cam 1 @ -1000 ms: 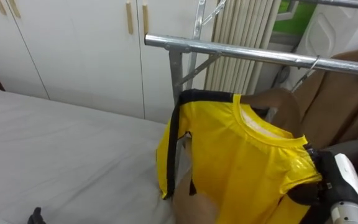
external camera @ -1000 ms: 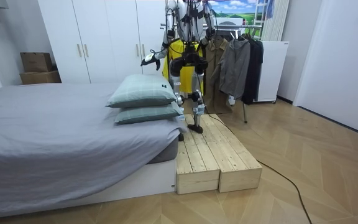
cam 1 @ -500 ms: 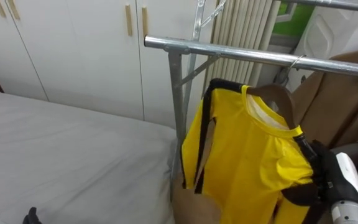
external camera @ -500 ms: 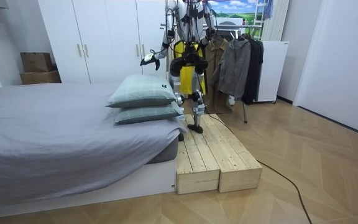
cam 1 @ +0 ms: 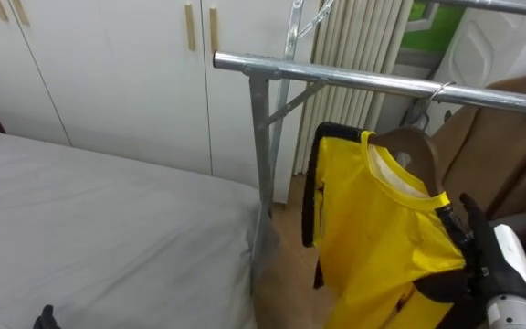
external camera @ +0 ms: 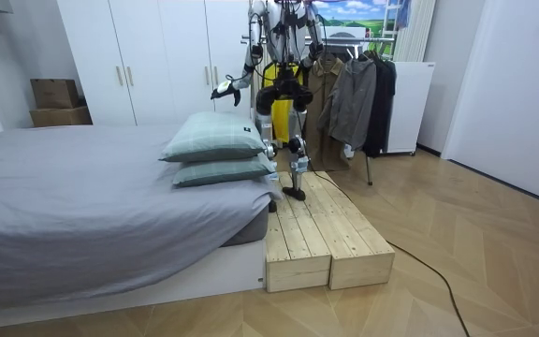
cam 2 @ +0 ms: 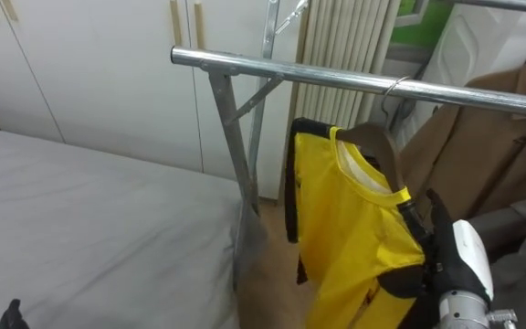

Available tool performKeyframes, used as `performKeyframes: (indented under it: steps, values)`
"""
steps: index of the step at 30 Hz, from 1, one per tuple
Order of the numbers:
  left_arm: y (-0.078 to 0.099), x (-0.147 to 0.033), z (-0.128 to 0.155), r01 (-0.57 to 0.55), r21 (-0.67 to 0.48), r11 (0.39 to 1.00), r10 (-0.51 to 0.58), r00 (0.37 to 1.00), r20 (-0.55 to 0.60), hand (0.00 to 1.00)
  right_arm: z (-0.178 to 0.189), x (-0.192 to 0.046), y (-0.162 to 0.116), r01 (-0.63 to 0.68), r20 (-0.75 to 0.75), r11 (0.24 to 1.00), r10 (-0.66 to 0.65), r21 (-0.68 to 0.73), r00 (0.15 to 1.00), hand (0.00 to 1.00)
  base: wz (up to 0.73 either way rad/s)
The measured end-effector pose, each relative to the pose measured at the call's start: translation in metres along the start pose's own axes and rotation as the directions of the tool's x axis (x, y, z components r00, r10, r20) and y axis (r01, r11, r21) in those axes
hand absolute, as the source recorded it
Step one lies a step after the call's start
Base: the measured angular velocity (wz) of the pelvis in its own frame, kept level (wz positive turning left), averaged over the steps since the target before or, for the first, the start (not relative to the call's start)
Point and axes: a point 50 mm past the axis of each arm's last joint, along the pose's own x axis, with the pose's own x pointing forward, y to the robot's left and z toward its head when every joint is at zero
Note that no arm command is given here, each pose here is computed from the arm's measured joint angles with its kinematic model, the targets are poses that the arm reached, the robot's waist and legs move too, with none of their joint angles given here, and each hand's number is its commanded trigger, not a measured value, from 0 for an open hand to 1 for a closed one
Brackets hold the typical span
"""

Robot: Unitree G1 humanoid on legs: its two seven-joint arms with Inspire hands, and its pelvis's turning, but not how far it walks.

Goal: Hang clothes

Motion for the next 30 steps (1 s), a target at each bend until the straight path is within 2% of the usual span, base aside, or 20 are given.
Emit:
performKeyframes:
  steps: [7,20,30]
  values:
    - [0.001,0.000,0.000,-0.019,0.001,1.000,0.019,1.000,0.001,0.00,0.001,0.000,-0.001,0.009,0.001,1.000,-0.009,0.012,1.000,0.00,0.00]
    - [0.001,0.000,0.000,-0.018,0.002,1.000,0.018,1.000,0.000,0.00,0.021,0.001,-0.018,0.123,0.077,0.989,-0.129,0.087,0.989,0.00,-0.01]
    - [0.002,-0.003,-0.004,-0.015,0.010,1.000,0.015,1.000,-0.009,0.00,0.041,0.000,-0.047,0.274,0.154,0.950,-0.296,0.150,0.943,0.00,-0.06]
